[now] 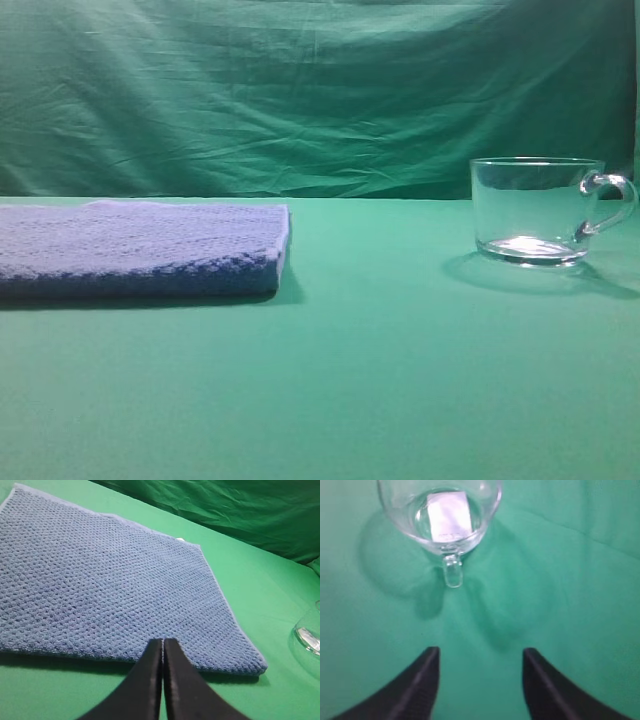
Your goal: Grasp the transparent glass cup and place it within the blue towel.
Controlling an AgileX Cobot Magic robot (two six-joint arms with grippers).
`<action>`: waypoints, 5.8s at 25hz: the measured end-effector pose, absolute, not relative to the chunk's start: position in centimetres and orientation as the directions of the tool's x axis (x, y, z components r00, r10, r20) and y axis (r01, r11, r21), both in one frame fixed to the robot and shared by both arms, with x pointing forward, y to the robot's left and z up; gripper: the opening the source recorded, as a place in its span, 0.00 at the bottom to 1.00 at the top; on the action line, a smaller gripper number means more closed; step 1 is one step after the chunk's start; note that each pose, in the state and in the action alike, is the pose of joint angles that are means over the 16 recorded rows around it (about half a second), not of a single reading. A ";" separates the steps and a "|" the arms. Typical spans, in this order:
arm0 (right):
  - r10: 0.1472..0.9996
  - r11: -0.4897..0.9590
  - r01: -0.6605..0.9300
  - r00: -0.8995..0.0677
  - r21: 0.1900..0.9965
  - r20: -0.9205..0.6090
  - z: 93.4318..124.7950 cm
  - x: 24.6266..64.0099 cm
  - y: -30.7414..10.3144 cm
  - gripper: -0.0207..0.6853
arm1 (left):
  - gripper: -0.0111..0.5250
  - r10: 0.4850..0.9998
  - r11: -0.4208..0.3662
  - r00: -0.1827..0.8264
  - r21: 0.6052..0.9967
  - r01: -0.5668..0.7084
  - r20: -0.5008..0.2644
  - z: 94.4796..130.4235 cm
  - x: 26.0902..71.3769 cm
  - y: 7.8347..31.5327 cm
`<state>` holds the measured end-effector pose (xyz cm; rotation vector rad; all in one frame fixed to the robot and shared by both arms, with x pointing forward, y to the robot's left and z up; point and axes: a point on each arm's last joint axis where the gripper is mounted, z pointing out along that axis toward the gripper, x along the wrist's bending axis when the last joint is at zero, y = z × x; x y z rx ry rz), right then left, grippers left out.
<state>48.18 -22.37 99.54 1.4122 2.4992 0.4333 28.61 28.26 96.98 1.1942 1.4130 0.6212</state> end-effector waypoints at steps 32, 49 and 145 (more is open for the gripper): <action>0.780 0.563 0.614 -0.616 0.553 -0.111 101.5 55.9 -16.3 0.17 | 0.02 0.903 0.347 0.142 0.884 0.312 -0.405 97.0 28.6 28.3; 0.529 0.695 0.345 -0.839 0.630 -0.124 102.2 60.6 2.7 0.17 | 0.02 0.903 0.347 0.142 0.884 0.312 -0.405 97.0 28.6 28.3; 0.996 0.070 0.242 -0.075 0.968 -0.053 96.9 29.4 -29.7 0.10 | 0.02 0.903 0.347 0.142 0.884 0.312 -0.405 97.0 28.6 28.3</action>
